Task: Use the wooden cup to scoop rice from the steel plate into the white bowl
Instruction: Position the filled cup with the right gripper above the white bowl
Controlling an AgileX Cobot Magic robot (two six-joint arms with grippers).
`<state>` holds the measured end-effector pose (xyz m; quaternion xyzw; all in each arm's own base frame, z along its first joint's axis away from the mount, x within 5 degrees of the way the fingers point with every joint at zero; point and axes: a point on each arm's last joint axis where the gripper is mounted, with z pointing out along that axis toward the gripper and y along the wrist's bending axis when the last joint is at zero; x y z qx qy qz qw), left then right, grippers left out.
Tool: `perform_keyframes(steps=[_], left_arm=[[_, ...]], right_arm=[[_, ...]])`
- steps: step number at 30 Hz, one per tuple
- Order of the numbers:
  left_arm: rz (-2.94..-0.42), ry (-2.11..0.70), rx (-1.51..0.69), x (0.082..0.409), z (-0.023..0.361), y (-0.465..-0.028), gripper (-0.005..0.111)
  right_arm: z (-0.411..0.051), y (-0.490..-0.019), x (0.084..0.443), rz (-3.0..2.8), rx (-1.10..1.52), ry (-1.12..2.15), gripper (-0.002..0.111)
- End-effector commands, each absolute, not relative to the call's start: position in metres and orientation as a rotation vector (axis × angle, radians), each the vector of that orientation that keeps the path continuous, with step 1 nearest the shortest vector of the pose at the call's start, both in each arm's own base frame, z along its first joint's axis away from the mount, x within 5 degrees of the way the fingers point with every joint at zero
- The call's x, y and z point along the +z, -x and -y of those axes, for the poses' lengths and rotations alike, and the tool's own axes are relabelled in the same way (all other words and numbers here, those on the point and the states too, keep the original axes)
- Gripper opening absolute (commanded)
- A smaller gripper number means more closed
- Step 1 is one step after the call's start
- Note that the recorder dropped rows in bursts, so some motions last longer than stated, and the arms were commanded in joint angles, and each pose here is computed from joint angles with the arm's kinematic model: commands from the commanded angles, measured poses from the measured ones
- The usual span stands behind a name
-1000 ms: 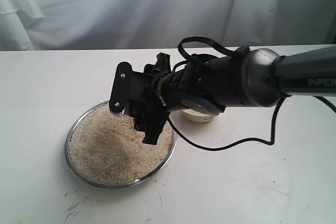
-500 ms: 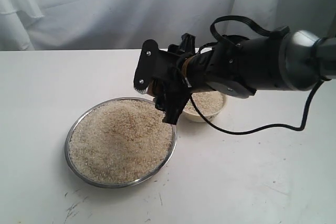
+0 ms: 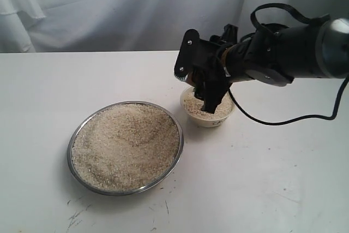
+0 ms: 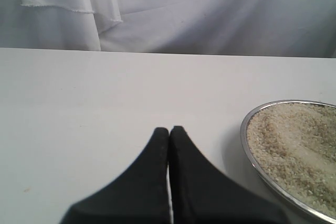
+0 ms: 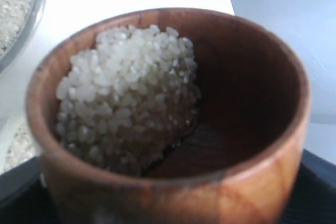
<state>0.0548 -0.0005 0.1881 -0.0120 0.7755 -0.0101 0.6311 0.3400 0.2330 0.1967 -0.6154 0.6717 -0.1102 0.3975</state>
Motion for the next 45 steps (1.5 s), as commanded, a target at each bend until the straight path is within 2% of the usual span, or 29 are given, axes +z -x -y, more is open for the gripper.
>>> perform_keyframes(steps=[1, 31, 39, 45], left_arm=[[-1.768, 0.03, -0.027, 0.187, 0.001, -0.055, 0.0], [-1.768, 0.03, -0.027, 0.187, 0.001, -0.055, 0.0], [-1.768, 0.03, -0.027, 0.187, 0.001, -0.055, 0.0], [-1.768, 0.03, -0.027, 0.187, 0.001, -0.055, 0.0]], right_arm=[[-0.22, -0.346, 0.203, -1.709, -0.322, 1.536, 0.0], [-0.182, -0.343, 0.201, -1.731, -0.715, 1.712, 0.0], [-0.188, -0.342, 0.2, -1.705, -0.706, 1.708, 0.0], [-0.193, -0.343, 0.187, -1.682, -0.718, 1.767, 0.0]])
